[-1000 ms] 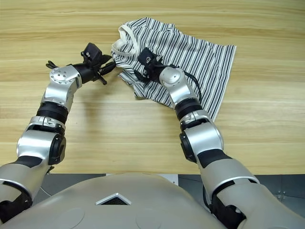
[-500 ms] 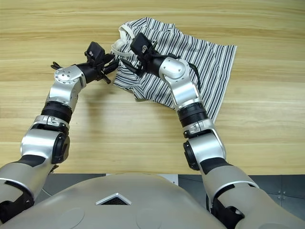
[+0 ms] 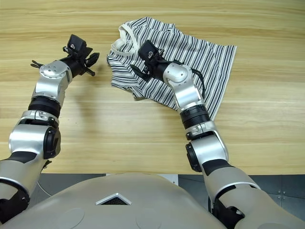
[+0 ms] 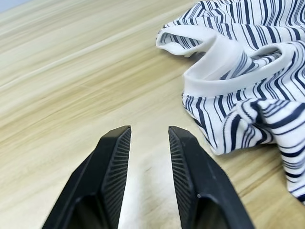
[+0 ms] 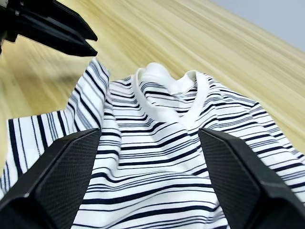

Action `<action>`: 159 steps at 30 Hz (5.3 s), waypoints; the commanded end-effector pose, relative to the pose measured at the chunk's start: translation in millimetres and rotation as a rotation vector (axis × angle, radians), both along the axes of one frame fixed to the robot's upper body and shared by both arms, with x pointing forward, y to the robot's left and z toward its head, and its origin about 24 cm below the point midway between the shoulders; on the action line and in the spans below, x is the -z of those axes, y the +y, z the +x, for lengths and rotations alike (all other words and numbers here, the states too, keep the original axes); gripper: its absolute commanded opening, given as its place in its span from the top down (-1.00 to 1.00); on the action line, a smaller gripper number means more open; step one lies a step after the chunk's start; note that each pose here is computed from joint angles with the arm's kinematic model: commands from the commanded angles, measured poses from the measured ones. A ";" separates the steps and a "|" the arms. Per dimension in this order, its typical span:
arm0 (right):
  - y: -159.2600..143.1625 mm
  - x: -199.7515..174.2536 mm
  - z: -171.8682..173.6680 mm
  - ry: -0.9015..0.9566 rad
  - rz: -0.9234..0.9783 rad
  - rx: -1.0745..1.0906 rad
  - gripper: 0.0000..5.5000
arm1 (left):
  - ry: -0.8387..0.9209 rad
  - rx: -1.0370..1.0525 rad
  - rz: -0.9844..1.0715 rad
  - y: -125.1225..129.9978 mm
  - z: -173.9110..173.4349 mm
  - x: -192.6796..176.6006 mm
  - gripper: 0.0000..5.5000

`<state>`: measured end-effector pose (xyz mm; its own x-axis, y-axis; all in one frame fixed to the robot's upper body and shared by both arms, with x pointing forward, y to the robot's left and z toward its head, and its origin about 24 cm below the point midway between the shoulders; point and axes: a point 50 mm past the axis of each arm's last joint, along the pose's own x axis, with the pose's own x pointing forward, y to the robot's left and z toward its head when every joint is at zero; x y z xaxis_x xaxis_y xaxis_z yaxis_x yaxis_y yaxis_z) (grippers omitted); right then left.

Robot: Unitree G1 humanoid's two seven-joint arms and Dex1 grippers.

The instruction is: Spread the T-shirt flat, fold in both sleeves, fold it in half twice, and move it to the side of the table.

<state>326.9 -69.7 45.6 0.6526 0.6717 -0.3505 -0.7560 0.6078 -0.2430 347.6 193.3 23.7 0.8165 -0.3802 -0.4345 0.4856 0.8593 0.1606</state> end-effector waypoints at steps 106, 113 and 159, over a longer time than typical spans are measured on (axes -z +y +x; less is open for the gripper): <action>-113.1 46.6 -151.3 0.828 0.126 -0.280 -0.37 | -0.301 0.296 -0.144 20.4 32.4 -109.1 0.47; -94.4 37.3 -142.2 0.782 0.164 -0.206 -0.37 | -0.294 0.301 -0.143 20.8 29.9 -103.0 0.47; -90.3 17.7 47.9 0.214 -0.081 0.774 -0.37 | -0.381 0.481 -0.273 -10.9 -8.2 -102.4 0.47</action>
<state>375.5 -150.1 28.7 0.8358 0.0758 -0.5437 -0.2141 0.9570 -0.1958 339.6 179.7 128.9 0.5893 -0.8074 0.0272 0.7870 0.5814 0.2066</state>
